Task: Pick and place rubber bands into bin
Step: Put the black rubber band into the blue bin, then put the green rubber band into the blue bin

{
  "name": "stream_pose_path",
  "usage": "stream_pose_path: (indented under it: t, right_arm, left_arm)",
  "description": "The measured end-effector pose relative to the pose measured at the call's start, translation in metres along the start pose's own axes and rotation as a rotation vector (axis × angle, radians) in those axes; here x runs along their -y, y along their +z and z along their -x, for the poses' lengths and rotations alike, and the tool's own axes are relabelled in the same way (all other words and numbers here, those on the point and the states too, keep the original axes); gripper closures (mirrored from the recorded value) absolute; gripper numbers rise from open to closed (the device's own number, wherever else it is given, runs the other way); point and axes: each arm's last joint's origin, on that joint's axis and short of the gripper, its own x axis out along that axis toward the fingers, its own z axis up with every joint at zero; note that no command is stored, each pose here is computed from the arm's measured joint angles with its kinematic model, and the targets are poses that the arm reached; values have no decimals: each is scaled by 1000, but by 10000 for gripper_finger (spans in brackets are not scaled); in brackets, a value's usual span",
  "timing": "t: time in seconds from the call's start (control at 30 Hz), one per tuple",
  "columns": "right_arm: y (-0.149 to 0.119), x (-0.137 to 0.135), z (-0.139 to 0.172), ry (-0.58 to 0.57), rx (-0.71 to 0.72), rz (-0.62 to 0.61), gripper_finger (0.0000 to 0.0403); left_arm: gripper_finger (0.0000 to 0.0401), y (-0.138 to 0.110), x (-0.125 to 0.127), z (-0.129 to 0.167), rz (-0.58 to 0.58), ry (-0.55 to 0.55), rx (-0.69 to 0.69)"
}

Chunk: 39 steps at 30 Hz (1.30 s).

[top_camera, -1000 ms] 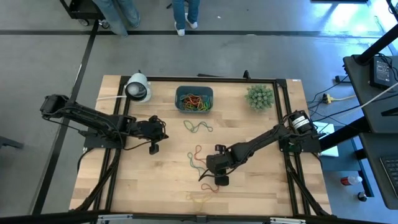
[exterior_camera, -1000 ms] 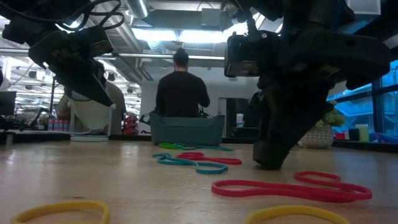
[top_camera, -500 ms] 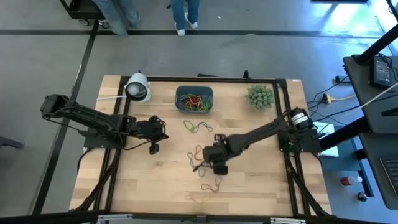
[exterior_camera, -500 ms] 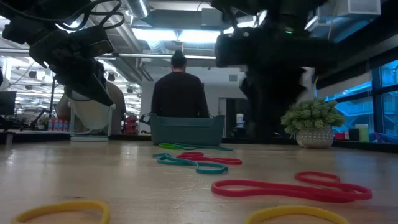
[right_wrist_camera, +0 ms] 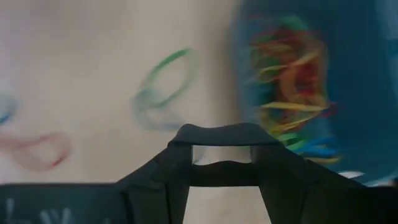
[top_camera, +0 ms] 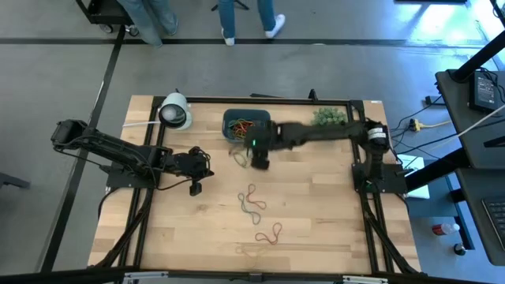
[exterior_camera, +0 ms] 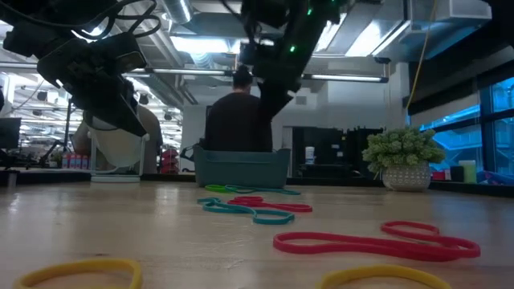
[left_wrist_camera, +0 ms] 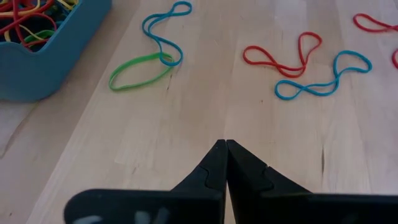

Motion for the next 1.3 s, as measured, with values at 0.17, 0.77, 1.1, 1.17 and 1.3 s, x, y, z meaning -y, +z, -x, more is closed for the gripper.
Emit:
stream_pose_path:
  t: [0.17,0.77,1.1,1.17,1.3]
  right_arm:
    - [-2,55,-18,-64,-10,-75,238]
    - [-18,92,-59,-4,-87,-89,385]
    - [-18,87,-12,7,-93,-89,400]
    - [-18,79,4,15,-67,-75,400]
    - [-31,57,38,43,-13,-72,401]
  left_arm:
    - [398,0,0,0,0,1,0]
    - [399,0,0,0,-1,8,0]
    - [400,0,-2,0,-22,60,16]
    - [400,0,-1,0,-69,44,11]
    - [399,2,-1,0,-69,40,13]
